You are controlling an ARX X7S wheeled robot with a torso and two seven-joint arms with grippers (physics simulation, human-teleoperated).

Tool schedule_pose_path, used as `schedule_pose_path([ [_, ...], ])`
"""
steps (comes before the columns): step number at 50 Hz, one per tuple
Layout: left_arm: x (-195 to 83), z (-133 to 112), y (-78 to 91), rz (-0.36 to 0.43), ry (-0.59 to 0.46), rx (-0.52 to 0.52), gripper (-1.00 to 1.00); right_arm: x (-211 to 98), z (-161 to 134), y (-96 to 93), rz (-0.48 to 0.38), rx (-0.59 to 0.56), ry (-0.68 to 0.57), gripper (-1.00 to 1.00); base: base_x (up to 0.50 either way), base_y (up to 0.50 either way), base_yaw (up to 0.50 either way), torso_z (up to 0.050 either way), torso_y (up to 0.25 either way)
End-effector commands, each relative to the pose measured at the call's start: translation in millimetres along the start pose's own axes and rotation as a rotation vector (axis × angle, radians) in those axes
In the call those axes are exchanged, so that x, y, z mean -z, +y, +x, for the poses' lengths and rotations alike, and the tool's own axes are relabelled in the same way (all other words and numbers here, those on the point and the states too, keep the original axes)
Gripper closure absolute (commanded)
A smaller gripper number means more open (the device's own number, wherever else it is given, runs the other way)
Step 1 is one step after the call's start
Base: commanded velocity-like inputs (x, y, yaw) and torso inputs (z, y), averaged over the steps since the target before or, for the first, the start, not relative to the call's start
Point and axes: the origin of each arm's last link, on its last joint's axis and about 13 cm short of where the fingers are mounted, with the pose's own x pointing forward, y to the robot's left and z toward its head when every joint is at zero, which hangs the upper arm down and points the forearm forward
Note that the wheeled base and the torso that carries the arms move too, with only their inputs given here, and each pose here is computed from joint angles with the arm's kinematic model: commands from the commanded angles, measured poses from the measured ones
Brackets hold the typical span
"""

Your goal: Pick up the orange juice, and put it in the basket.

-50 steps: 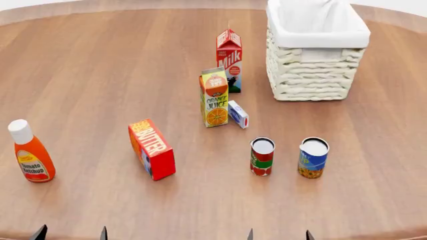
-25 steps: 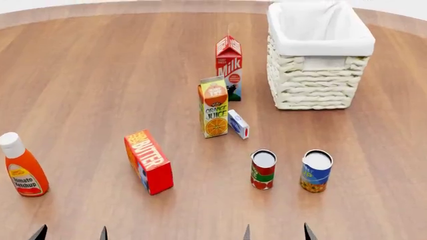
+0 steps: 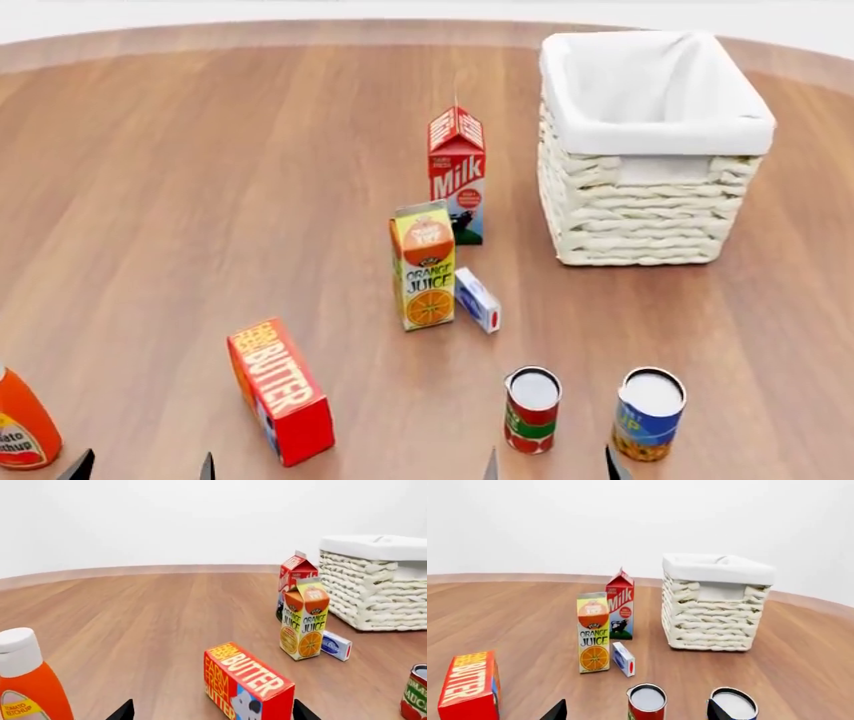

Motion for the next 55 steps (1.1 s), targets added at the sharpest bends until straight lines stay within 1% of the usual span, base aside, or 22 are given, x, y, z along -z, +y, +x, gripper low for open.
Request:
schedule_pose_path([
  [1,0.0,0.0,0.0,0.000,0.000,0.000,-1.00,-0.7,-0.7,0.5,-0.001,-0.003,-0.002,-1.00,0.30,0.00,0.00,0.000,0.000],
  [34,0.0,0.0,0.0,0.000,0.000,0.000,-1.00,0.9,-2.8,0.3,0.003,-0.007,-0.002,-1.00,0.31,0.00,0.00,0.000,0.000],
  [39,0.0,0.0,0.0,0.000,0.000,0.000,-1.00,2.3,-2.9,0.7,-0.011,-0.004,-0.009,-1.00,0.33,0.00,0.00,0.000,0.000],
  [55,0.0,0.0,0.0,0.000,0.000,0.000,-1.00,-1.5,-2.8,0.9,-0.012,-0.004,-0.021,-1.00,0.34,0.00,0.00,0.000,0.001],
])
